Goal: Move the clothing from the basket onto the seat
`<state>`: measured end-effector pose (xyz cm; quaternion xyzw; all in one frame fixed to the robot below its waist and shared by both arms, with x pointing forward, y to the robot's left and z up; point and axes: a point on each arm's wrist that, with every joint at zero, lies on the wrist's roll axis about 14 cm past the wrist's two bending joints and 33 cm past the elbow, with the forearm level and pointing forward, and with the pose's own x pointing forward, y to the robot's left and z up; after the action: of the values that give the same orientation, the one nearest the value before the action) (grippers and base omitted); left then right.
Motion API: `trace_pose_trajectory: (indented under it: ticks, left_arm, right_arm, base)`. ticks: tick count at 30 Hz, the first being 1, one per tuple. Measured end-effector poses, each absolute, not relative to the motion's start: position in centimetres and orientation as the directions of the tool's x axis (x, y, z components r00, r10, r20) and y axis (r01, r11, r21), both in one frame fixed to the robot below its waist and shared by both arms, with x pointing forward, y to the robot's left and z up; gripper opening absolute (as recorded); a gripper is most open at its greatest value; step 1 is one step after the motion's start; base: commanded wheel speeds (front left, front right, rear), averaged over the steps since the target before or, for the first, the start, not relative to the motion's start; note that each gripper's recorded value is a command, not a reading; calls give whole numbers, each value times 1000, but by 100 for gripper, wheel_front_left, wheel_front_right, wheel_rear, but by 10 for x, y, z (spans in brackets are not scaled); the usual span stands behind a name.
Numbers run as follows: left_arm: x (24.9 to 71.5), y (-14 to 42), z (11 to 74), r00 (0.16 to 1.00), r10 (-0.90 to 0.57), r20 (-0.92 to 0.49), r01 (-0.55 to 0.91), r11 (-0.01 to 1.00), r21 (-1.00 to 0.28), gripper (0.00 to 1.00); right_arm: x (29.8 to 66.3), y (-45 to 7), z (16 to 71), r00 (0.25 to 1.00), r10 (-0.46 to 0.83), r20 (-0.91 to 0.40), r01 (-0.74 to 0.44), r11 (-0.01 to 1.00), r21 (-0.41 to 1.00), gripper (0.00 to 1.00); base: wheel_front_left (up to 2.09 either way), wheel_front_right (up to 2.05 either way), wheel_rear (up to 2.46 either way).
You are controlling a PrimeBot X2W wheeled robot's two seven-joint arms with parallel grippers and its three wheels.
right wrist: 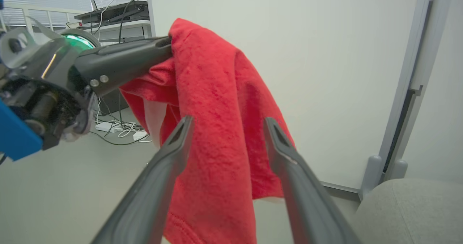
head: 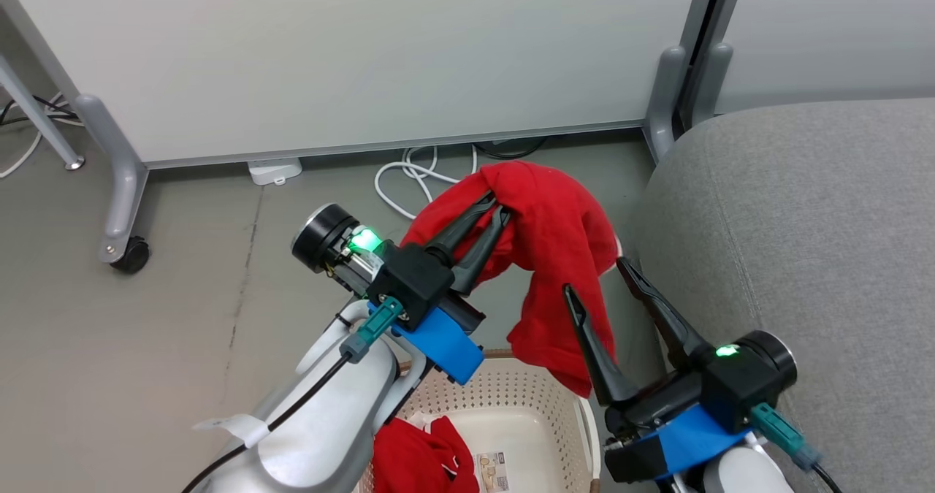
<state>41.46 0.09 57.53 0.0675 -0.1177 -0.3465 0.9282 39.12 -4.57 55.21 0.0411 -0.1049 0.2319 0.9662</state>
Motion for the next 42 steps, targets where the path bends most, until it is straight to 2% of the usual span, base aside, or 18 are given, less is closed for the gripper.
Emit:
trace_pose_trajectory:
  ticks: [11,12,13,38,39,40,42]
  left_arm:
    - [401,-10,581,711,-676,194,647,737,195,0]
    - [400,-11,581,710,-677,195,649,736,194,0]
    - [398,-11,581,708,-678,195,650,735,194,0]
    - [392,-13,574,705,-686,177,664,727,175,0]
    - [393,-12,574,708,-684,178,661,730,175,41]
    - [393,-11,574,709,-682,178,659,731,175,100]
    - [394,-11,573,710,-682,176,657,732,180,100]
  right_arm:
    - [405,-15,542,835,519,181,-533,846,31,100]
    - [405,-12,540,833,525,177,-539,842,39,59]
    - [405,-10,541,828,531,178,-546,837,44,0]
    - [403,-8,543,826,532,187,-551,831,71,0]
    - [404,-8,543,826,531,187,-551,832,71,0]
    - [404,-8,543,826,531,186,-551,832,72,0]
    - [404,-8,542,826,532,185,-551,831,72,0]
  base:
    - [0,0,0]
    - [0,0,0]
    - [0,0,0]
    - [0,0,0]
    - [0,0,0]
    - [0,0,0]
    - [0,0,0]
